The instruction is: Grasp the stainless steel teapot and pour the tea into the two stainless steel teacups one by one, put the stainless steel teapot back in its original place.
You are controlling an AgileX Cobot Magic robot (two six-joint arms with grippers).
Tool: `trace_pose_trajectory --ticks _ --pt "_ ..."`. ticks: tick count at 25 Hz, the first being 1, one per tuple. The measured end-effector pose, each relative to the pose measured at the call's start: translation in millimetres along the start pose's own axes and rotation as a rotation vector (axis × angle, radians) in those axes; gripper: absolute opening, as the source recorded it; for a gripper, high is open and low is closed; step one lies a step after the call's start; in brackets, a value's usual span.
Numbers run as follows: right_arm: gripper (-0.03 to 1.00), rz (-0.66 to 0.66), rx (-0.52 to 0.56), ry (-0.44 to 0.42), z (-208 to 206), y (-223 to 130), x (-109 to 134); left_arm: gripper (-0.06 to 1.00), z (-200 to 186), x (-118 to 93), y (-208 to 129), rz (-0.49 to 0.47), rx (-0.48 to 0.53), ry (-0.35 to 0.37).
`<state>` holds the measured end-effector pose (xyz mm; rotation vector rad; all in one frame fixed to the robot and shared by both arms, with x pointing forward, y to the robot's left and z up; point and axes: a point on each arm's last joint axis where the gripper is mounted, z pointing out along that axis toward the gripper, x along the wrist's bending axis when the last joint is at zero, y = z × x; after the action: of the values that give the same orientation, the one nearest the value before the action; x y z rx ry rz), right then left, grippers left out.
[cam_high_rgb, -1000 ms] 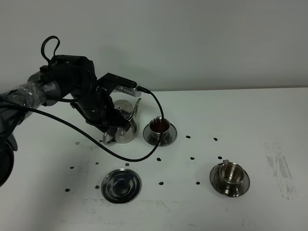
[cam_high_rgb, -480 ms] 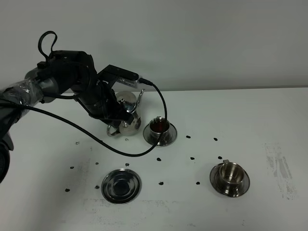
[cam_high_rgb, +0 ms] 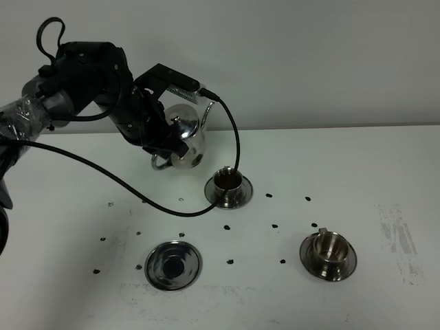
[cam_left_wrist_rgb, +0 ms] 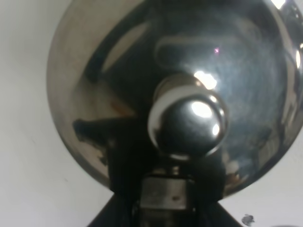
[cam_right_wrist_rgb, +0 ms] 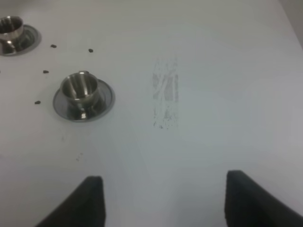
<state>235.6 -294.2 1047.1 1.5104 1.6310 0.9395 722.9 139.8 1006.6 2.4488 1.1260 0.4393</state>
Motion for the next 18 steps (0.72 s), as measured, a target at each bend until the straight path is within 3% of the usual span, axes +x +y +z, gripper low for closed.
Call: trace_pose_trajectory --ticks 12,18 --pt "0.56 0.000 0.000 0.000 0 0 0 0.26 -24 4 20 0.469 -0.084 0.051" --pt "0.56 0.000 0.000 0.000 0 0 0 0.26 -22 -10 35 0.671 -0.186 0.087"
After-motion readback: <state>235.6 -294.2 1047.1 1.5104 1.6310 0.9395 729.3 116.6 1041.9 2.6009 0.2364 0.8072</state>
